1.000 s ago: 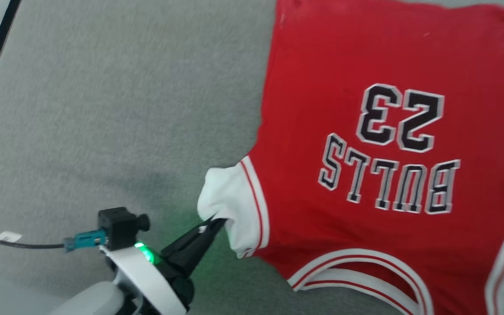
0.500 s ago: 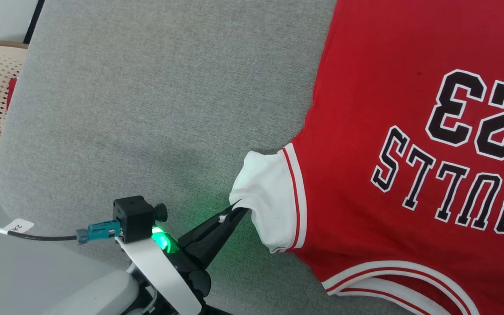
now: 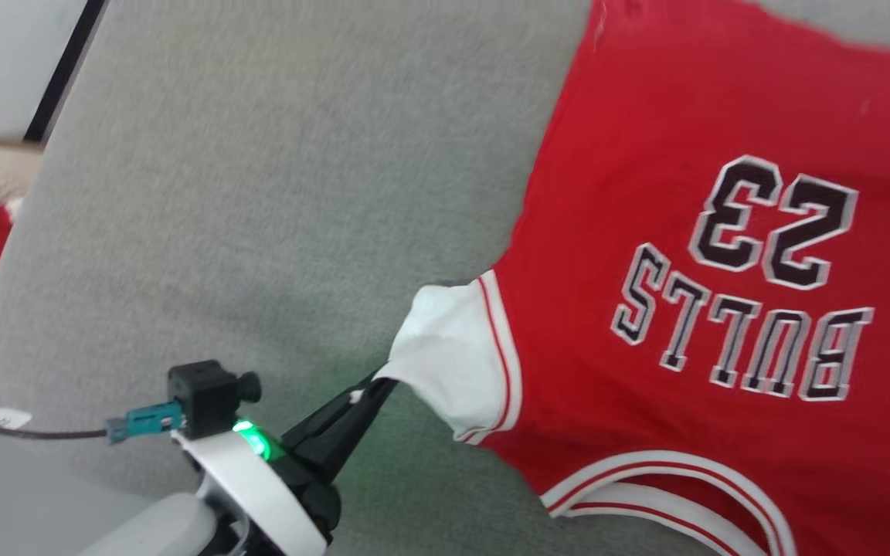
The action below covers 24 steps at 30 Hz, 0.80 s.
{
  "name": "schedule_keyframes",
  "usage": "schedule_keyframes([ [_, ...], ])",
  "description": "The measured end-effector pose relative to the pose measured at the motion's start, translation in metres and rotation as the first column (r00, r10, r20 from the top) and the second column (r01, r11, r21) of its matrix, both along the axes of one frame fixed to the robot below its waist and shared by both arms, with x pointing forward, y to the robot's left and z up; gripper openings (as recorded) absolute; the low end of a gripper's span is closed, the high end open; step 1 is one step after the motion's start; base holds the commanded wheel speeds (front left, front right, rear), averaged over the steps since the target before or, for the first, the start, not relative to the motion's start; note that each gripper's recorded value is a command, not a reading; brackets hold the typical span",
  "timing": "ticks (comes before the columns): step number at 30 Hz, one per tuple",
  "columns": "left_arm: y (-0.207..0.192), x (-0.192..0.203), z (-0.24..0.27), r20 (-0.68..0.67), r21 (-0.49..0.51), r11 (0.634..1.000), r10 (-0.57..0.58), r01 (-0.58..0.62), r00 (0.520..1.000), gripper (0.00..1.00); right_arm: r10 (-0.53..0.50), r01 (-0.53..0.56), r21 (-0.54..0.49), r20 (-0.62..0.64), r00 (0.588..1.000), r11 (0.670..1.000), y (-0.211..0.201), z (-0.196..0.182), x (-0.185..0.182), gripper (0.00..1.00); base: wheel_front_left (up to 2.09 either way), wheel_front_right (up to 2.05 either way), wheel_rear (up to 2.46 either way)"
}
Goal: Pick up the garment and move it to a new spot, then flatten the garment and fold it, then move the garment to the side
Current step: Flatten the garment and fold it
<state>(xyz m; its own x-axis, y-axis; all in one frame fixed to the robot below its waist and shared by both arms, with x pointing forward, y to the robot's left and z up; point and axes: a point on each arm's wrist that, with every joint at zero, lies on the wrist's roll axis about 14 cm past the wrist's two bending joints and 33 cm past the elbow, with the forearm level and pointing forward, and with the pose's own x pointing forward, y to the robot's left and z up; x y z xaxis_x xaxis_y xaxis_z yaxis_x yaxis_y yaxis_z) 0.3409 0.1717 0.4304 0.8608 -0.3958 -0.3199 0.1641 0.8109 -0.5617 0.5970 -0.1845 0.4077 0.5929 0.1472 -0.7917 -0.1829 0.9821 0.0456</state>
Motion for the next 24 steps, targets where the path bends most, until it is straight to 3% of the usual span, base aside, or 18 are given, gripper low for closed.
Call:
schedule_keyframes([
  [6, 0.001, -0.004, 0.006, 0.024, -0.011, 1.0, 0.002, -0.002, 1.0, 0.0, 0.063, -0.062, 0.01, -0.124, 0.99, 0.998, -0.03, 0.0, -0.088, 0.0, 0.0, 0.0, 0.0],
  [11, -0.004, 0.0, 0.014, 0.051, -0.033, 0.999, -0.012, 0.014, 0.999, 0.0, 0.09, -0.085, 0.029, -0.322, 0.943, 0.996, -0.049, -0.022, -0.194, 0.0, 0.0, 0.0, 0.0],
  [15, -0.005, 0.001, 0.018, 0.067, -0.029, 0.999, -0.029, 0.031, 0.997, 0.0, 0.125, -0.093, 0.096, -0.421, 0.898, 0.991, -0.036, -0.032, -0.265, 0.0, 0.0, 0.0, 0.0],
  [19, -0.007, 0.003, 0.024, 0.083, -0.033, 0.999, -0.036, 0.039, 0.996, 0.0, 0.149, -0.094, 0.139, -0.467, 0.872, 0.986, -0.021, -0.037, -0.309, 0.0, 0.0, 0.0, 0.0],
  [22, -0.008, 0.003, 0.024, 0.084, -0.036, 0.998, -0.042, 0.045, 0.996, 0.0, 0.154, -0.093, 0.152, -0.466, 0.871, 0.984, -0.013, -0.038, -0.319, 0.0, 0.0, 0.0, 0.0],
  [23, -0.009, 0.002, 0.024, 0.083, -0.037, 0.998, -0.043, 0.046, 0.996, 0.0, 0.158, -0.096, 0.155, -0.456, 0.876, 0.983, -0.011, -0.037, -0.318, 0.06, 0.0, 0.0, 0.0],
  [24, -0.009, 0.002, 0.023, 0.081, -0.038, 0.998, -0.044, 0.047, 0.996, 0.0, 0.165, -0.105, 0.157, -0.437, 0.884, 0.982, -0.008, -0.034, -0.316, 0.48, 0.0, 0.0, 0.0],
])
